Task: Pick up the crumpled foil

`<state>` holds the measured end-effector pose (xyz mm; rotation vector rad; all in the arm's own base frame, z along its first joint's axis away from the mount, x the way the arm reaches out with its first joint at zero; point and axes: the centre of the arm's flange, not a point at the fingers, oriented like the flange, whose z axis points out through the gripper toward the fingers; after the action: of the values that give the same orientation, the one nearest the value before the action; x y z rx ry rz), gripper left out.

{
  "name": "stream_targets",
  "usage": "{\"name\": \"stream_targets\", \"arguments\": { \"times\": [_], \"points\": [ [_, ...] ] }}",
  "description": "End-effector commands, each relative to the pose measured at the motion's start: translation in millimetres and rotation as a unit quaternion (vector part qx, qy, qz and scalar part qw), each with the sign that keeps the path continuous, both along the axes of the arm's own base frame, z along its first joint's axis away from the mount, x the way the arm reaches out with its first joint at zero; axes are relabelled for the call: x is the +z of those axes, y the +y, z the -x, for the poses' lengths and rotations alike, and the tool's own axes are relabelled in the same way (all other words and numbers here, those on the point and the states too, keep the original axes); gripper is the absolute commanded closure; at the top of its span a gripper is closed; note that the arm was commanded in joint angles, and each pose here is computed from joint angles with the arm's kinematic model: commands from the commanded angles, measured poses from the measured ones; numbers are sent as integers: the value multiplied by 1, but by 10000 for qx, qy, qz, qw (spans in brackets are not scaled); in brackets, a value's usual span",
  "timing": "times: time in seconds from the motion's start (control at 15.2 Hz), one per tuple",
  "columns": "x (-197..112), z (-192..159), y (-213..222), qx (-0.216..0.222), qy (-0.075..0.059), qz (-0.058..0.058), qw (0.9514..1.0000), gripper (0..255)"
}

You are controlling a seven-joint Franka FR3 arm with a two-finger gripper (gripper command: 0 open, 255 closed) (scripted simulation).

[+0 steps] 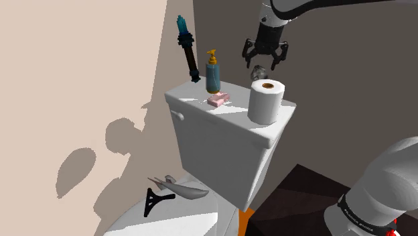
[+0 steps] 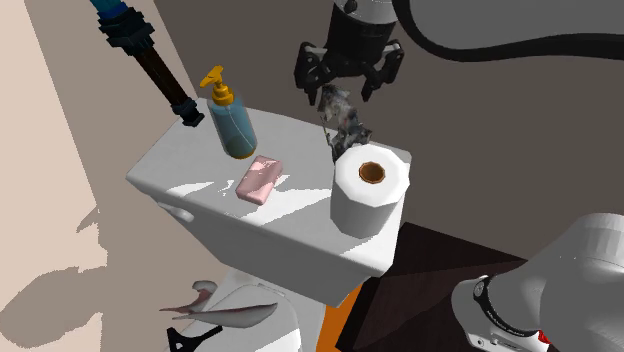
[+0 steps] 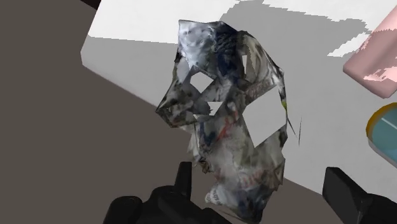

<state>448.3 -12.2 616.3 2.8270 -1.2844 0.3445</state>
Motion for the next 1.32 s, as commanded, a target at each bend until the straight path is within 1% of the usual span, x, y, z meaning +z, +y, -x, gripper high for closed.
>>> {"name": "stream_targets", "arguments": {
  "times": [0.0, 0.13, 0.2, 0.33, 0.53, 0.73, 0.79, 1.25],
  "points": [
    [-17, 0, -7, -52, 67, -24, 10000, 0],
    [-20, 0, -7, -52, 67, -24, 10000, 0],
    [-21, 1, -7, -52, 67, -23, 10000, 255],
    [-19, 2, -6, -51, 65, -23, 10000, 255],
    [-26, -4, -5, -51, 65, -24, 10000, 255],
    [-25, -7, -6, -50, 64, -24, 10000, 255],
    [-20, 0, -7, -52, 67, -24, 10000, 255],
    [17, 0, -7, -52, 67, -24, 10000, 255]
  ]
}}
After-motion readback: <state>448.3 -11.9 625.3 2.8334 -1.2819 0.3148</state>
